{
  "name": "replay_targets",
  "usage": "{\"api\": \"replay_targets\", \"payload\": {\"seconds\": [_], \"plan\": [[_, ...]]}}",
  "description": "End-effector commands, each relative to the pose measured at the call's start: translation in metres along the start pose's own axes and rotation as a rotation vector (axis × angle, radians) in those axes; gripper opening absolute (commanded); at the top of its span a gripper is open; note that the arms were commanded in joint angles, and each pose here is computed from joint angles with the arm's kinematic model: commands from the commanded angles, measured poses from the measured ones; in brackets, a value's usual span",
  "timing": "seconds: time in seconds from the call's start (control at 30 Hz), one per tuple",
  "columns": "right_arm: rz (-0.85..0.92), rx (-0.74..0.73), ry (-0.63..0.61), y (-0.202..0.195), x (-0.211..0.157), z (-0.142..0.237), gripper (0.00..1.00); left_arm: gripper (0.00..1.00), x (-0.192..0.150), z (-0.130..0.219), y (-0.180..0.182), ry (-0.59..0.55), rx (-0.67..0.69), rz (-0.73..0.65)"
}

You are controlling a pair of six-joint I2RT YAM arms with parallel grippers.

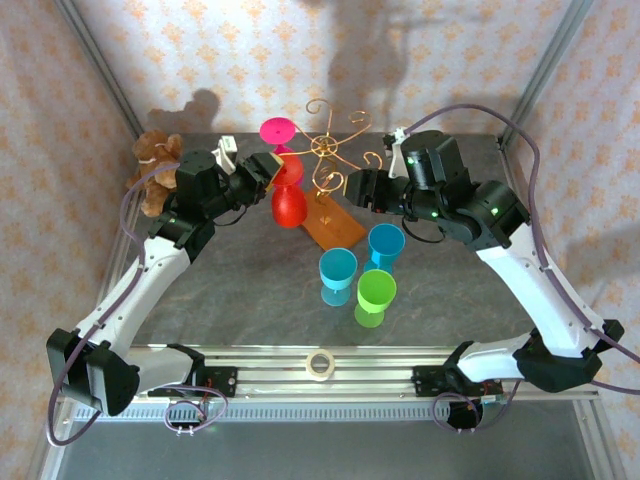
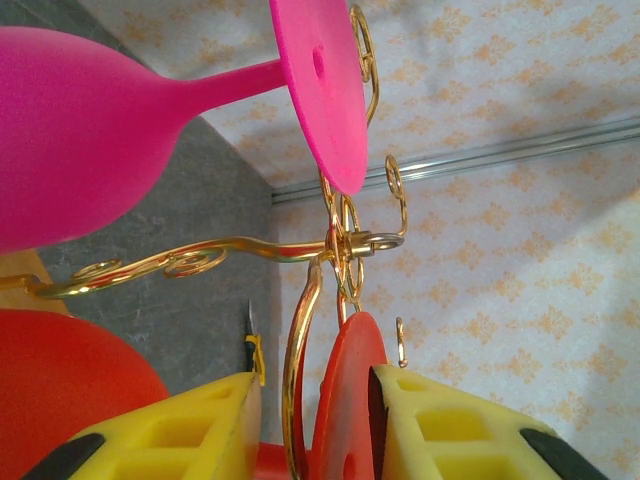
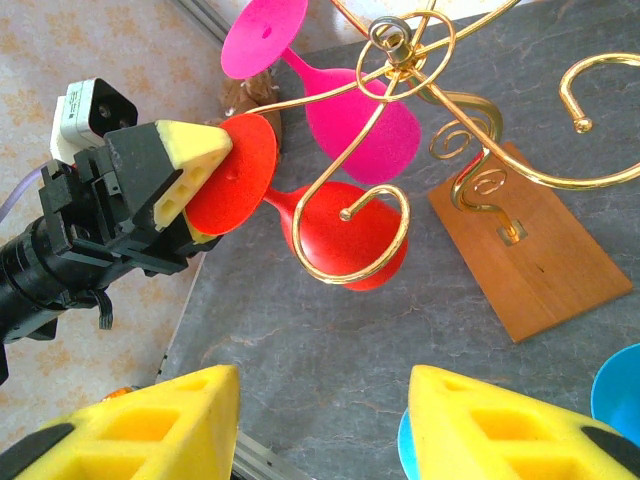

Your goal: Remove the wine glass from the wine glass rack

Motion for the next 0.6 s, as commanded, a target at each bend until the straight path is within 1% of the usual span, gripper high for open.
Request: {"api": "replay_targets", "payload": {"seconds": [0.0,0.27,0.37,0.57], "plan": [[-0.001,0.010,-0.016,0.0013,0.0050,0.0018,0.48,0.31,-0.0018,0.0051,-0.0125,-0.012,-0.067,-0.036],[-0.011,0.016,-0.016,0.0021,0.0057,0.0020,0.48,0.30,-0.0002,0.0065,-0.0131,-0.033,-0.070,-0.043],[-0.013,0.014,-0.015,0.0017,0.0052,0.0014,0.48,0.25,-0.0005,0.0059,-0.0127,-0.031,-0.070,-0.045],[-0.011,0.021,-0.012,0.0026,0.0058,0.0003,0.48,0.21,-0.0002,0.0060,-0.0108,-0.036,-0.069,-0.040]]}}
Point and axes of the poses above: each hand's point on the last joint's axis, 136 mm out from that joint toward the fingers, its own z axis back along the fingers, its own y axis along the line the jaws close on, x = y × z, the point moved 9 cm from there along z, back along the fingers, and after that the axes turned 13 degrees about z, right-handed, at the moved point
